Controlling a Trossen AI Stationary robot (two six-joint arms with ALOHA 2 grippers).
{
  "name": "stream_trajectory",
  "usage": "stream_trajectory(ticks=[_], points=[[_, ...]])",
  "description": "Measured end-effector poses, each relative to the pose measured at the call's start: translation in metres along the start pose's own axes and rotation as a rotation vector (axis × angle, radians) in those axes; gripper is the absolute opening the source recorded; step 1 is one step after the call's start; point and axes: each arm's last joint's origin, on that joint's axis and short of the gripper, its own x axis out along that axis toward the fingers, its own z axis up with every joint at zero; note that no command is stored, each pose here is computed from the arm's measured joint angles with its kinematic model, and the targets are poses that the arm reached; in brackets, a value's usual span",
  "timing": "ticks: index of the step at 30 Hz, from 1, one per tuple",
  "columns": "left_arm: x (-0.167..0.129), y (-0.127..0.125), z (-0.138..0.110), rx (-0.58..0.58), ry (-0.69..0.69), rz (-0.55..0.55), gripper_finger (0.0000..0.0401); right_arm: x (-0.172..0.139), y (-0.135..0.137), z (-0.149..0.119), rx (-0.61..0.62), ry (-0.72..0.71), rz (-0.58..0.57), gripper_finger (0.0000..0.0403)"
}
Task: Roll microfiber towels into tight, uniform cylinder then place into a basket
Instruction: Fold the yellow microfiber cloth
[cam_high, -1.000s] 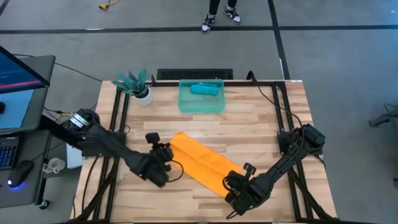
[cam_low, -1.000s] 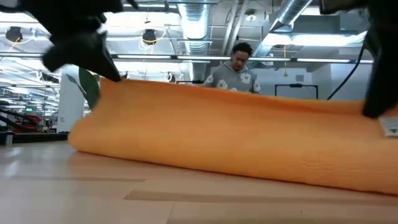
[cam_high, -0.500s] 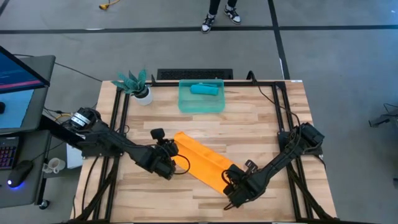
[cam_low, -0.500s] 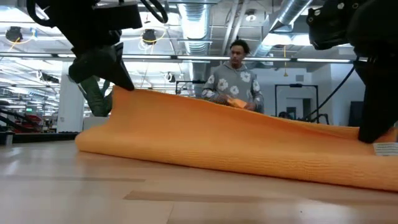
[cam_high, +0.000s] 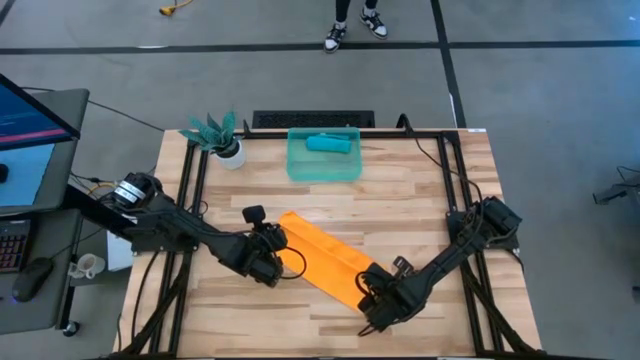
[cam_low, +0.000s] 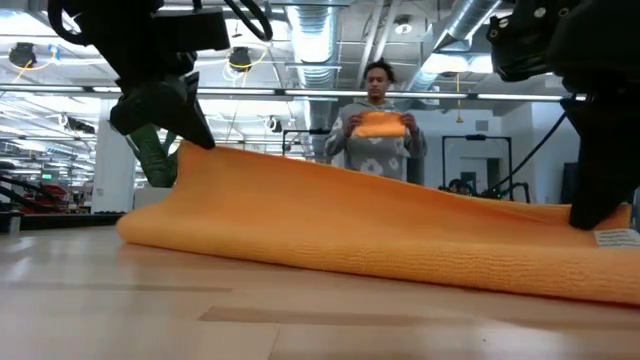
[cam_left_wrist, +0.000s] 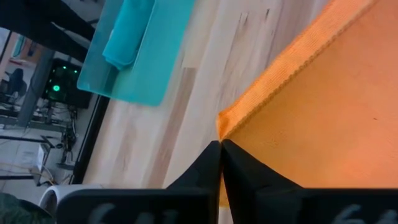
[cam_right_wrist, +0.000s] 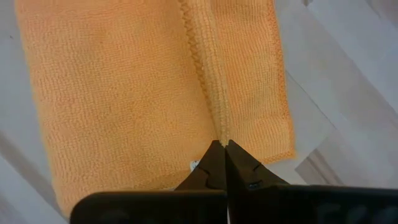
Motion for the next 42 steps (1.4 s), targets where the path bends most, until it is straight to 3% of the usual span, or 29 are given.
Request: stream_trajectory(ticks=[14, 22, 29, 38, 42], points=[[0.001, 0.002, -0.002, 0.010, 0.023, 0.009, 0.0096, 0.005, -0.004, 0.013, 0.031, 0.008, -0.013, 0.0006], [0.007, 0.004, -0.002, -0.020, 0.124, -0.096, 0.0108, 0.005, -0.003, 0.015, 0.039, 0.005, -0.001, 0.0027], [0.007, 0.003, -0.001, -0.025, 0.124, -0.121, 0.0108, 0.005, -0.003, 0.015, 0.039, 0.005, -0.002, 0.0078], [0.007, -0.001, 0.003, -0.017, 0.112, -0.184, 0.0108, 0.005, -0.003, 0.014, 0.047, 0.018, -0.007, 0.0192], [0.007, -0.003, 0.004, -0.020, 0.108, -0.214, 0.0108, -0.001, -0.002, 0.016, 0.060, 0.058, -0.005, 0.0223]])
